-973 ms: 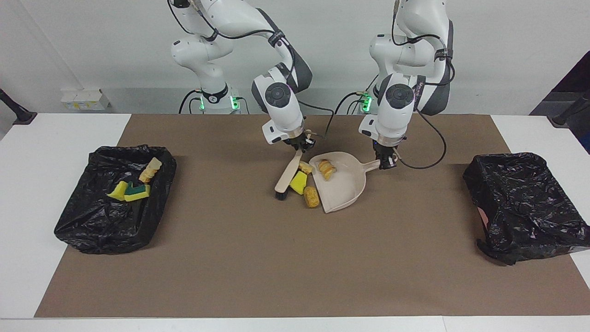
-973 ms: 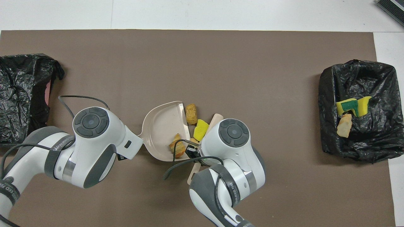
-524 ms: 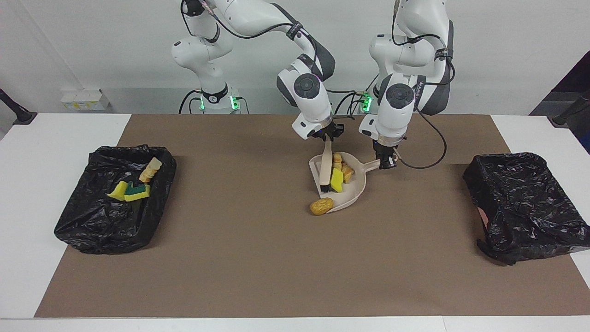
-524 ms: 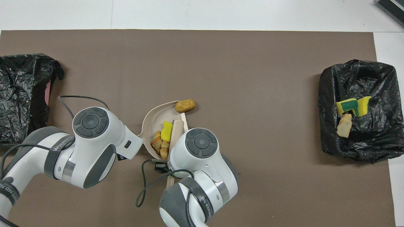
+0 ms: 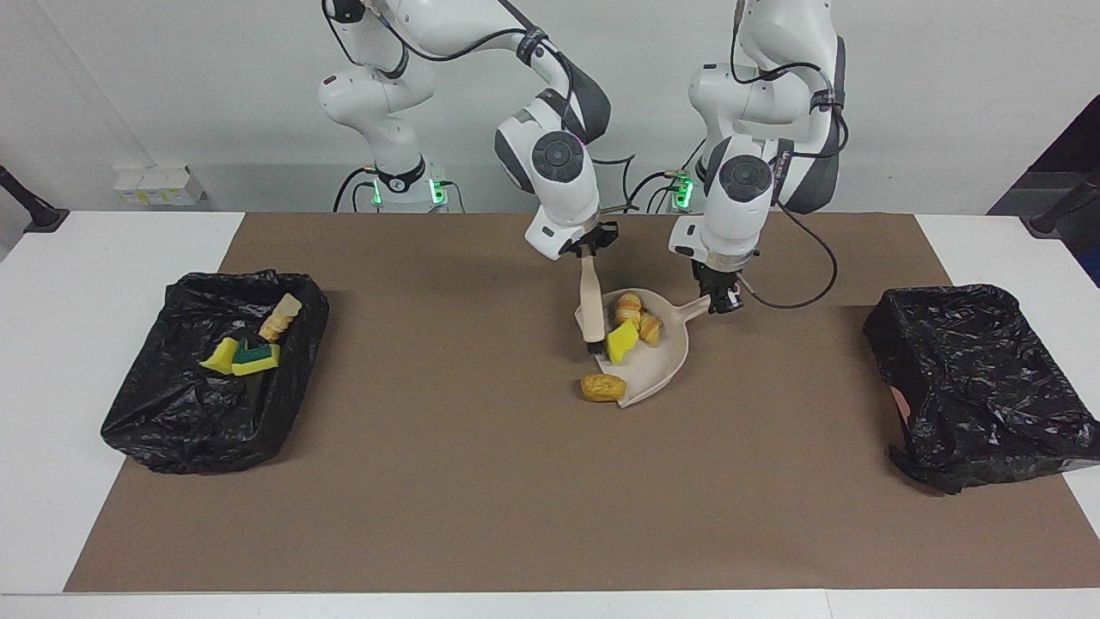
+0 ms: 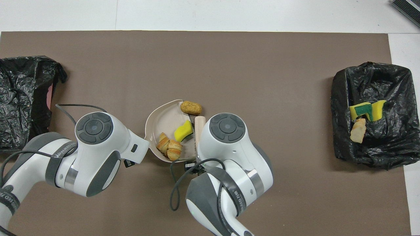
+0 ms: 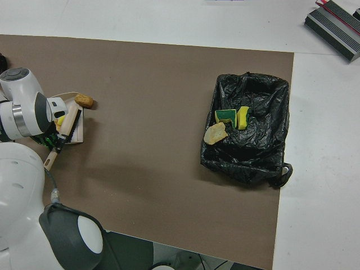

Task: Sweep and dump trash in bin
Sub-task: 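Push the last crumbs into the dustpan with the right gripper's brush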

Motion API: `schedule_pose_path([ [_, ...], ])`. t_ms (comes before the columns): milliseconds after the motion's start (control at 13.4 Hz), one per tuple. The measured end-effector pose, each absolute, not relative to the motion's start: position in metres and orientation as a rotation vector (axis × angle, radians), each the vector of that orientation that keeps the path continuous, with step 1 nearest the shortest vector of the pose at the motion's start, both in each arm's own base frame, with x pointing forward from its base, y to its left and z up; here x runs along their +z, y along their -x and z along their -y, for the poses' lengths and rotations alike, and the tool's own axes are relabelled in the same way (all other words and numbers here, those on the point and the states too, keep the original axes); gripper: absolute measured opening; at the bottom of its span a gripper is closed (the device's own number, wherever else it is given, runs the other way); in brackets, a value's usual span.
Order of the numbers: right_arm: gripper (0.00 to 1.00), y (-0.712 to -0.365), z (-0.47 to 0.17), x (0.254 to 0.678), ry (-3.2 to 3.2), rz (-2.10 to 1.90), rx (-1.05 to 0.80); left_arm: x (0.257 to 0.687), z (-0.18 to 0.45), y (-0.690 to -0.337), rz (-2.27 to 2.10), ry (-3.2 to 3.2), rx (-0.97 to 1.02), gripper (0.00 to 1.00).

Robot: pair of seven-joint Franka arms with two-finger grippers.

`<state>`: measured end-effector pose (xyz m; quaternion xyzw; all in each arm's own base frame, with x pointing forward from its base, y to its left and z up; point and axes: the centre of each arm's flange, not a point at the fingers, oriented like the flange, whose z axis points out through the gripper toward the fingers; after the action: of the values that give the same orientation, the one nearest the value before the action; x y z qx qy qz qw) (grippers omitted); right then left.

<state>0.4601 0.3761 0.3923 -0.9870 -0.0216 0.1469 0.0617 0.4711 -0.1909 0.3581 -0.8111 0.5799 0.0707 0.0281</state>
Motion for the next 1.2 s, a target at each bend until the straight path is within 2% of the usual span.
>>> schedule_pose_path([
  [225, 0.26, -0.482, -0.346, 0.387, 3.085, 0.185, 0.359, 0.358, 0.191, -0.471, -1.714, 2.552, 0.215, 0.31],
  [449, 0.26, -0.509, -0.323, 0.362, 3.139, 0.334, 0.343, 0.357, 0.190, -0.470, -1.644, 2.594, 0.218, 0.31],
  [674, 0.26, -0.534, -0.333, 0.342, 3.135, 0.419, 0.342, 0.357, 0.190, -0.470, -1.633, 2.601, 0.217, 0.31],
  [824, 0.26, -0.533, -0.354, 0.339, 3.103, 0.532, 0.336, 0.357, 0.190, -0.470, -1.631, 2.601, 0.218, 0.31],
  [1198, 0.26, -0.488, -0.421, 0.354, 3.031, 0.837, 0.293, 0.357, 0.191, -0.470, -1.627, 2.604, 0.217, 0.31],
])
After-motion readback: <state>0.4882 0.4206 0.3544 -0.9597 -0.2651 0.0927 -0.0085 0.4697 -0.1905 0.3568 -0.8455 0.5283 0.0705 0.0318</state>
